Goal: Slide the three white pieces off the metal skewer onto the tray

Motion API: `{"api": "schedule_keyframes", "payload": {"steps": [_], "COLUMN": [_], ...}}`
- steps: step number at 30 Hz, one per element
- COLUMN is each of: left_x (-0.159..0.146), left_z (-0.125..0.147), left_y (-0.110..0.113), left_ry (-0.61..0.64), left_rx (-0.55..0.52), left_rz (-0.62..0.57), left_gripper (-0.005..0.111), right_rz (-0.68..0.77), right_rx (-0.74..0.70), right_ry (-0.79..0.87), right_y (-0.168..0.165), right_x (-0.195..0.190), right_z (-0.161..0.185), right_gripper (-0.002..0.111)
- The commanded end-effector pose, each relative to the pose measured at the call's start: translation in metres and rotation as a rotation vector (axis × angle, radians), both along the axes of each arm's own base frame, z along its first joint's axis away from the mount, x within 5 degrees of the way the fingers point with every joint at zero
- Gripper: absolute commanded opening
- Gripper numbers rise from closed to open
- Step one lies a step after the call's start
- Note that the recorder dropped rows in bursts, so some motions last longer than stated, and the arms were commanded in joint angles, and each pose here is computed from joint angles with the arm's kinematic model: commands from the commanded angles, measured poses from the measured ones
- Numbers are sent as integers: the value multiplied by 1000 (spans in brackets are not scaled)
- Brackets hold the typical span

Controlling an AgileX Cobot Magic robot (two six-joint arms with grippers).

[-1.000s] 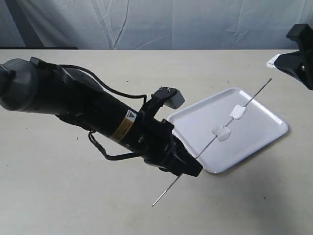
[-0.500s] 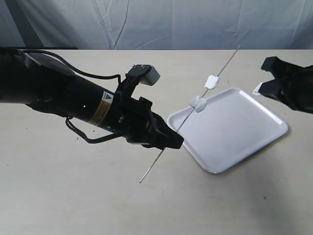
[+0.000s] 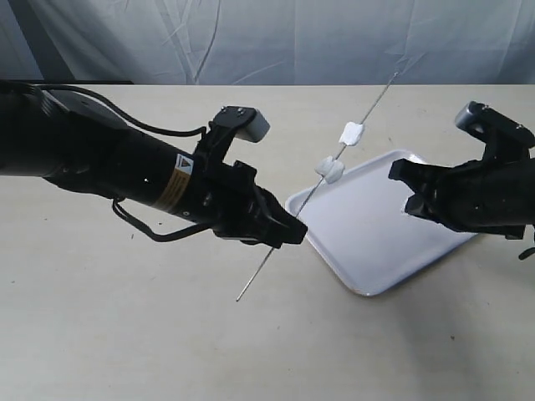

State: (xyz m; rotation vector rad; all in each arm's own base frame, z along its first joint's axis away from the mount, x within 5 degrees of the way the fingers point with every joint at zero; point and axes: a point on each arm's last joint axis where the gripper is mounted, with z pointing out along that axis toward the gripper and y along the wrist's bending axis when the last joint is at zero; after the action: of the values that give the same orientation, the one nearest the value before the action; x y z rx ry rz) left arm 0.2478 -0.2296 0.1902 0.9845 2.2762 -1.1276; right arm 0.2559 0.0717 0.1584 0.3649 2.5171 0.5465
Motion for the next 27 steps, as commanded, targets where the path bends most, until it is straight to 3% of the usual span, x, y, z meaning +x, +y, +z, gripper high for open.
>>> {"api": "schedule_keyframes", "payload": {"steps": [1, 3, 6, 11, 16, 23, 27], "left_x": [2, 2, 2, 5, 2, 0, 0], "left_z": [2, 2, 2, -1, -17, -10, -10], "left_y": [2, 2, 2, 3, -1, -7, -7], "left_ry": [4, 15, 20, 13, 97, 141, 145], "left_rx": [5, 5, 6, 21, 21, -83, -91], "left_rz": [41, 51, 60, 80, 37, 26, 27], "left_gripper": [0, 0, 0, 0, 0, 0, 0], "right_rz": [-5, -11, 27, 78, 115, 148, 148], "right_rx": [-16, -12, 75, 146, 206, 233, 235], "right_ry": [-1, 0, 7, -90, -214, -233, -232], "right_y": [1, 1, 8, 12, 13, 15, 15], "right_x": [2, 2, -3, -12, -27, -33, -33], "right_z": [-2, -2, 6, 38, 74, 82, 82], "right_gripper": [26, 32, 31, 31, 31, 31, 31]}}
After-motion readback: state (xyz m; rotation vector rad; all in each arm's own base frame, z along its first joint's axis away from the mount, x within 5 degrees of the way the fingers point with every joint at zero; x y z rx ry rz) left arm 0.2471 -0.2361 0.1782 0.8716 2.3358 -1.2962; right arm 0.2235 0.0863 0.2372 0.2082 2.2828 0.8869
